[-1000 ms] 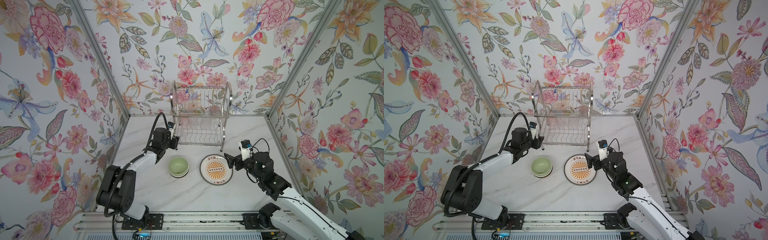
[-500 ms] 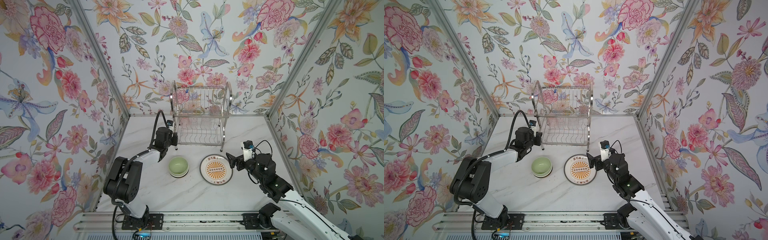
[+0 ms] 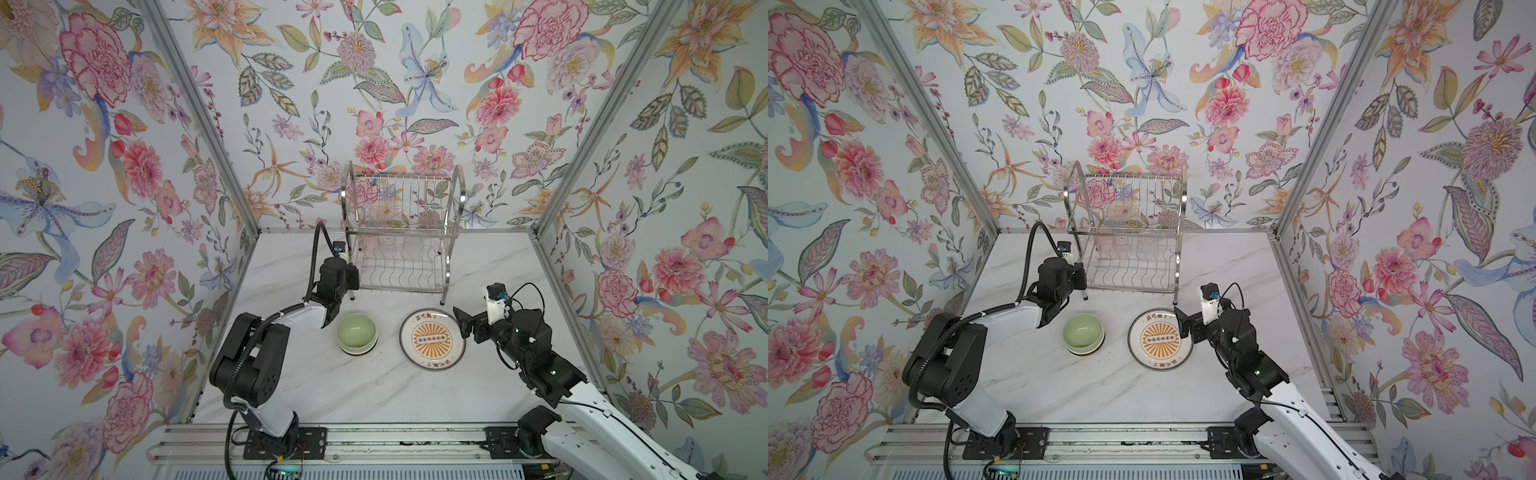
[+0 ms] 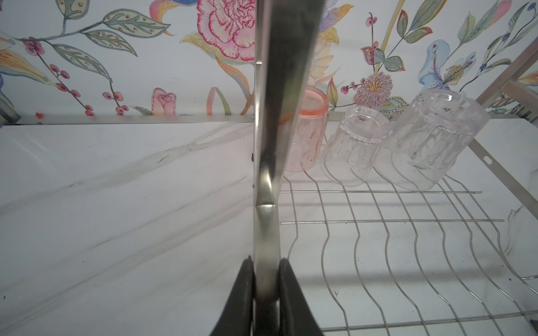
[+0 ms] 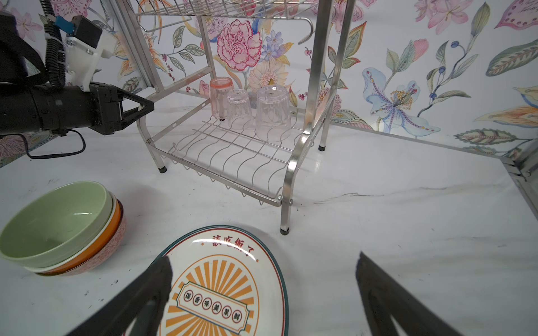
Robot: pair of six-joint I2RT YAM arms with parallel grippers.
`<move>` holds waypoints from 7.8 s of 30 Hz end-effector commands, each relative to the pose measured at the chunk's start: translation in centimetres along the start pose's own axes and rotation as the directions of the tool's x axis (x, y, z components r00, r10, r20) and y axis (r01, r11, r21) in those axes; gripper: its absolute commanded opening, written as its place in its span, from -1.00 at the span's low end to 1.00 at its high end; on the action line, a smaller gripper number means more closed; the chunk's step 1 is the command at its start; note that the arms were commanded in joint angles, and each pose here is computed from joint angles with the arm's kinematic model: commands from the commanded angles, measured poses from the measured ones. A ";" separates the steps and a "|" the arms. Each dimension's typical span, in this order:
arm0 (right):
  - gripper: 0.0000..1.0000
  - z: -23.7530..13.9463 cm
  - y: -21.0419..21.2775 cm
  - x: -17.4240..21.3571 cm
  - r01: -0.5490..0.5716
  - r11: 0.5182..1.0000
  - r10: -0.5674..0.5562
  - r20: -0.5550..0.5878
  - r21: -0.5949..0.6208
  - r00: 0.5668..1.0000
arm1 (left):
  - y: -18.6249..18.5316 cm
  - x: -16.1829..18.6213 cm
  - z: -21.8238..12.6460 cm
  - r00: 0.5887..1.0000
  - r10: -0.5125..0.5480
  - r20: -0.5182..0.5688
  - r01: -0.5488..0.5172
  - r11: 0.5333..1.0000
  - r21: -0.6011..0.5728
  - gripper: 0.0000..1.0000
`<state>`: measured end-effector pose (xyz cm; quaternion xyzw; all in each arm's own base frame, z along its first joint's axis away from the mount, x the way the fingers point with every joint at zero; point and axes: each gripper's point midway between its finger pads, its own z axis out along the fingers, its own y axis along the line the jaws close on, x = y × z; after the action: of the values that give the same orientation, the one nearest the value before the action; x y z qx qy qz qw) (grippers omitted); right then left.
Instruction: Unload the mixed dishes from the dish rack
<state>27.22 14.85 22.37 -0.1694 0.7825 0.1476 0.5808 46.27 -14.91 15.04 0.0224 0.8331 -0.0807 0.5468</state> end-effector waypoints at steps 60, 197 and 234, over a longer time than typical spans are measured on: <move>0.98 24.0 1.2 -0.9 0.362 0.932 -0.350 0.243 -0.006 0.905 | -4.0 0.8 -0.5 0.976 -0.218 0.018 0.218 0.975 -0.044 -1.00; -1.00 17.4 6.4 -5.7 0.356 0.890 -0.179 0.501 -0.283 0.846 | 0.6 -0.9 -1.5 0.997 -0.069 0.013 0.071 0.987 -0.147 -1.00; -1.00 8.1 1.5 -5.5 -0.615 0.706 0.653 -0.011 -0.351 0.757 | -6.7 -9.3 -13.6 0.879 0.044 0.476 -0.240 0.902 0.359 0.98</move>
<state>34.45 20.67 24.96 -0.0457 0.7167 0.4299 0.5472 38.68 -17.06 27.14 0.0996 0.6973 -0.1867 0.6849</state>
